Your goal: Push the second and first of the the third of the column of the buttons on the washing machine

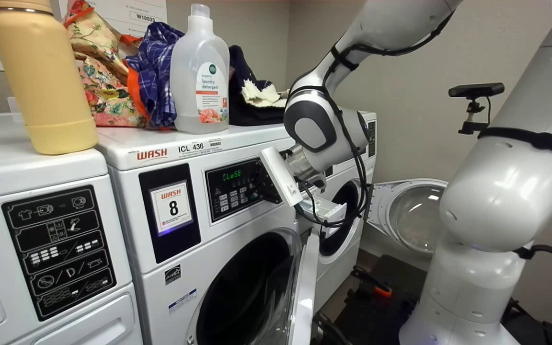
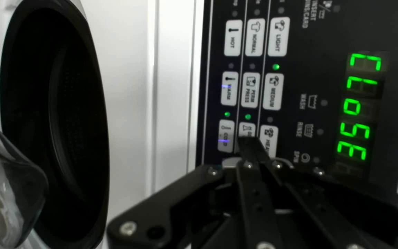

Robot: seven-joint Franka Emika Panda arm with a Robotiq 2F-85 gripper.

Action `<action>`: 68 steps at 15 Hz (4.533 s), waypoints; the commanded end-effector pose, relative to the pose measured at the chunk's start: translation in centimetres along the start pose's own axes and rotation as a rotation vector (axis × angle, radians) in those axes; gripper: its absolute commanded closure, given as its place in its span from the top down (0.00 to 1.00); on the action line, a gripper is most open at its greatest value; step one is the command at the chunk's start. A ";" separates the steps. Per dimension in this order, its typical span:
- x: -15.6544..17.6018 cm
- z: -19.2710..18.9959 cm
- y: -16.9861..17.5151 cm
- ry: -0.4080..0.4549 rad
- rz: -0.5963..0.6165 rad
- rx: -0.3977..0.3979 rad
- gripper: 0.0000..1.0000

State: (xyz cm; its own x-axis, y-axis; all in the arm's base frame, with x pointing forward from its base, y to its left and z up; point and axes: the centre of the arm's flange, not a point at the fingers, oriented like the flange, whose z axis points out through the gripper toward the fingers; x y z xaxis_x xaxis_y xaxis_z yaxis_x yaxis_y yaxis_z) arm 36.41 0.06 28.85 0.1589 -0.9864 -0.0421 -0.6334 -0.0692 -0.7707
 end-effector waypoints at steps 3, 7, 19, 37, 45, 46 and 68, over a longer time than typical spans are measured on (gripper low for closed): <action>-0.2 -2.2 0.6 0.023 0.035 -0.006 0.02; -0.9 -3.3 0.6 0.010 0.036 0.011 0.02; -0.7 -2.7 0.2 0.036 0.022 0.023 0.02; -1.0 2.7 -2.1 -0.020 0.006 -0.006 0.02; -0.5 1.2 -1.9 0.004 0.012 0.003 0.02; -0.5 0.9 -1.9 0.004 0.012 0.005 0.02; 0.3 -6.5 -0.4 0.049 -0.028 0.009 0.02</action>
State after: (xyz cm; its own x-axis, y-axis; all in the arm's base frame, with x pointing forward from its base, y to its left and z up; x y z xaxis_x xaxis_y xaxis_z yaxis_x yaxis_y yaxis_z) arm 33.44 -0.69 31.45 0.1442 -0.9895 0.0098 -0.6273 -0.0991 -0.7725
